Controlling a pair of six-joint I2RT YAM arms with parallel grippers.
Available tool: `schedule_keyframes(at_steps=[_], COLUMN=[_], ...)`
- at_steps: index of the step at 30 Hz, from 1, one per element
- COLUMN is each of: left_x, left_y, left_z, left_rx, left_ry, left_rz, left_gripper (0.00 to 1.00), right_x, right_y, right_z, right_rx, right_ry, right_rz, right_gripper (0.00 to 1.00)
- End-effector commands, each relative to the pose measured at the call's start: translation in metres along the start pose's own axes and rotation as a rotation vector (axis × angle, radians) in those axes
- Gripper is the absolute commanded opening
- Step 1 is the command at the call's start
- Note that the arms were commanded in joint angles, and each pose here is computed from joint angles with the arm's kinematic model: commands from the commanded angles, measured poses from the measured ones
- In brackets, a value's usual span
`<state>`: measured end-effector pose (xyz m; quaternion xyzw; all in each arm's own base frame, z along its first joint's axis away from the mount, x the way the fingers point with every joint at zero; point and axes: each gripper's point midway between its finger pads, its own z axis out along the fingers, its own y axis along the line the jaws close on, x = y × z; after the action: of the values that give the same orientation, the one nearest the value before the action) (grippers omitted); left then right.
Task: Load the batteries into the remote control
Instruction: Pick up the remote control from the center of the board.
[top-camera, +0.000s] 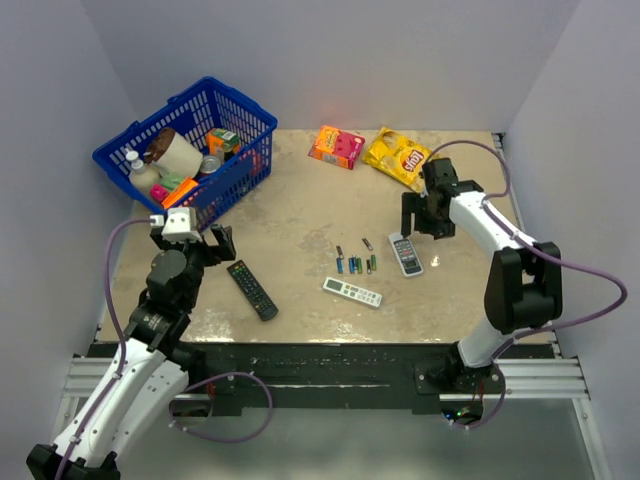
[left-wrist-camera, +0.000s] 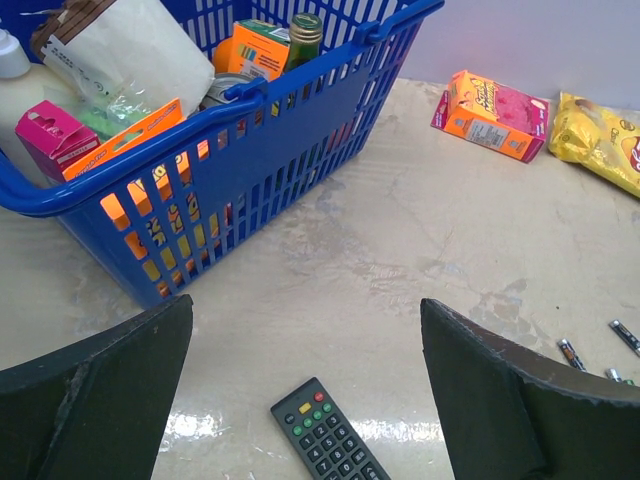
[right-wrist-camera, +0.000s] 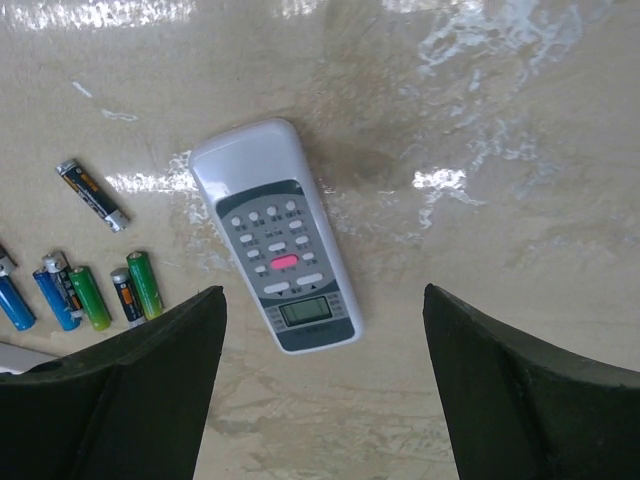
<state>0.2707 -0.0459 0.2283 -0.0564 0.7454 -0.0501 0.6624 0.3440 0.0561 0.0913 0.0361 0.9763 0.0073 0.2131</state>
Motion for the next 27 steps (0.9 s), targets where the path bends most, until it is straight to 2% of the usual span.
schedule_keyframes(at_steps=[1, 9, 20, 23, 27], left_x=[-0.013, -0.012, -0.011, -0.011, -0.010], left_y=[-0.002, -0.002, -0.004, -0.005, -0.010], left_z=[0.001, 0.001, 0.002, 0.002, 0.004], left_rx=[0.010, 0.009, 0.018, 0.024, 0.047], left_ry=[-0.042, -0.029, -0.025, -0.024, -0.017], left_rz=[-0.001, 0.004, 0.007, 0.008, 0.014], left_gripper=[1.00, 1.00, 1.00, 1.00, 1.00], right_x=[-0.011, -0.013, 0.015, 0.020, 0.024], right_y=[0.023, 0.041, 0.048, 0.047, 0.037], right_z=[0.008, 0.035, 0.068, 0.070, 0.072], right_rx=[-0.081, -0.107, -0.077, -0.066, -0.015], right_ry=[-0.001, 0.056, 0.176, 0.197, 0.210], right_rz=[-0.052, -0.110, -0.181, -0.187, -0.195], right_gripper=[0.81, 0.78, 0.74, 0.71, 0.61])
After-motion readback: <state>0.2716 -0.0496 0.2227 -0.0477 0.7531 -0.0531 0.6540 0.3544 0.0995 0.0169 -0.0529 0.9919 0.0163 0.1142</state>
